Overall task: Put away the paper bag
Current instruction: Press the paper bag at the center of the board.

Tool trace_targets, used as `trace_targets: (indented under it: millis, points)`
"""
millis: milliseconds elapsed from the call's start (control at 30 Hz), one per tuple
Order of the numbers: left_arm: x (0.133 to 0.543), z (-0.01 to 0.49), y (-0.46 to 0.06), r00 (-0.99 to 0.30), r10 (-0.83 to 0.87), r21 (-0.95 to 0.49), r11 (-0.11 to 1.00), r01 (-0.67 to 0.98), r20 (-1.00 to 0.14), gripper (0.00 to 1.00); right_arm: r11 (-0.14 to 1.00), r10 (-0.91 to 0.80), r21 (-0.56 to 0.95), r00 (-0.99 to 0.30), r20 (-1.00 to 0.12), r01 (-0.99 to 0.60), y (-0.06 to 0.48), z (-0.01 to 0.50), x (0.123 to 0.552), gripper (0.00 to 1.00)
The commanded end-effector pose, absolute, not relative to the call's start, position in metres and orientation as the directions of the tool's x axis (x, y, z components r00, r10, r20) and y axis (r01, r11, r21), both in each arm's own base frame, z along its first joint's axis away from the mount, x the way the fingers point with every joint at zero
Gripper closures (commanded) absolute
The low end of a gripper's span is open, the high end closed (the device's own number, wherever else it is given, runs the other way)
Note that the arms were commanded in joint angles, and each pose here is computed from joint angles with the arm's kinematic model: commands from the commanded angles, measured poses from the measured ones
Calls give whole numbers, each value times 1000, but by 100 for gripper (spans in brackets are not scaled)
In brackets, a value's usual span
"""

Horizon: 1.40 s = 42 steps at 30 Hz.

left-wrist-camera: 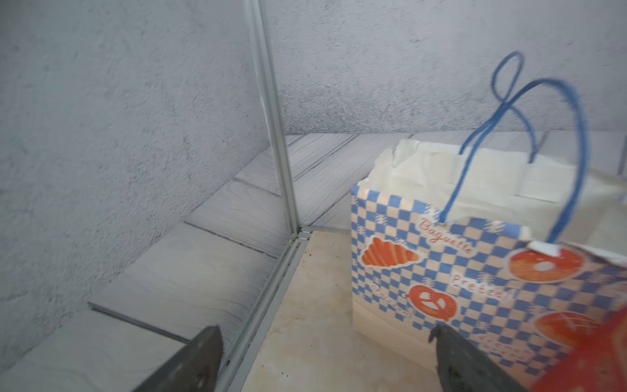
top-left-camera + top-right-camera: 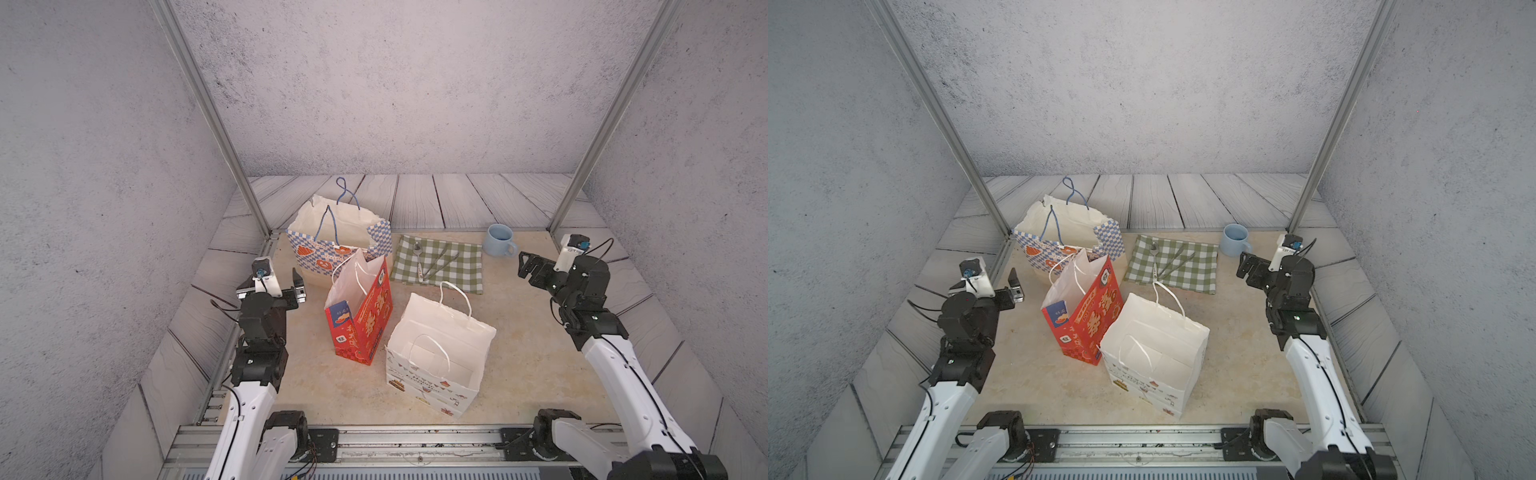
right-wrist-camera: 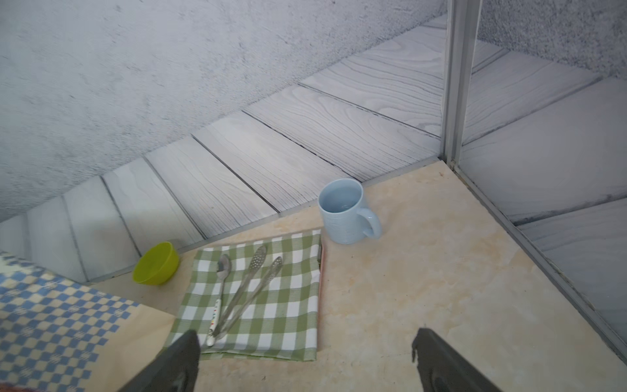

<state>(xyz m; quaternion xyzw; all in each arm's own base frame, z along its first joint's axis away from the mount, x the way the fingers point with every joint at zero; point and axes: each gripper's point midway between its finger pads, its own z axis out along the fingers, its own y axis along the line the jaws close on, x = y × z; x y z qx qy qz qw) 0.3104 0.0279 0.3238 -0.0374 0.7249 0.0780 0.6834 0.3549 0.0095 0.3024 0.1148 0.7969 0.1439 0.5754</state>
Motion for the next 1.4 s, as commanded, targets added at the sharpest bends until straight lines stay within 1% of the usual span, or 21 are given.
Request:
trace_targets:
  millis: [0, 100, 167, 300, 367, 400, 500, 533, 700, 833, 900, 1000, 1100, 1267, 1367]
  points:
    - [300, 354, -26, -43, 108, 100, 983, 156, -993, 1, 908, 340, 409, -419, -842, -85, 37, 312, 329, 1]
    - [288, 373, -59, -62, 87, 60, 936, 348, -994, 1, 893, 319, 423, -445, -837, -156, 52, 331, 315, 1]
    - [275, 386, -76, -48, 83, 53, 894, 445, -995, 1, 892, 302, 415, -448, -841, -179, 56, 342, 306, 1]
    - [238, 405, -110, 29, 117, 109, 761, 639, -993, 1, 895, 187, 339, -447, -875, -289, 69, 354, 281, 1]
    - [223, 408, -122, 35, 122, 111, 699, 706, -992, 1, 881, 122, 294, -423, -898, -371, 80, 359, 268, 1]
    - [217, 408, -125, 36, 130, 115, 675, 729, -991, 1, 862, 91, 269, -391, -916, -430, 87, 365, 259, 1]
    - [207, 404, -133, 21, 142, 106, 627, 772, -990, 1, 780, 13, 183, -278, -961, -599, 109, 388, 227, 5]
    - [205, 403, -135, 15, 142, 99, 611, 785, -990, 1, 759, -2, 173, -268, -963, -628, 114, 392, 219, 5]
    - [197, 407, -148, -26, 81, 22, 540, 841, -996, 0, 666, -68, 236, -374, -925, -707, 134, 381, 193, 8]
    - [192, 404, -158, -67, 49, -35, 484, 874, -997, 1, 631, -138, 255, -430, -892, -732, 142, 369, 181, 10]
    - [190, 402, -161, -84, 52, -50, 466, 883, -995, 1, 640, -197, 254, -475, -858, -725, 143, 357, 180, 10]
    - [187, 398, -165, -92, 61, -55, 449, 892, -994, 1, 669, -361, 181, -528, -769, -721, 145, 332, 179, 10]
    - [186, 393, -166, -105, 75, -60, 450, 891, -992, 1, 650, -477, 133, -538, -694, -748, 152, 315, 176, 10]
    - [184, 383, -166, -151, 87, -97, 448, 889, -985, 1, 623, -543, 109, -529, -652, -774, 164, 299, 183, 14]
    - [182, 380, -166, -166, 89, -111, 442, 890, -982, 1, 599, -576, 118, -528, -624, -792, 173, 288, 188, 18]
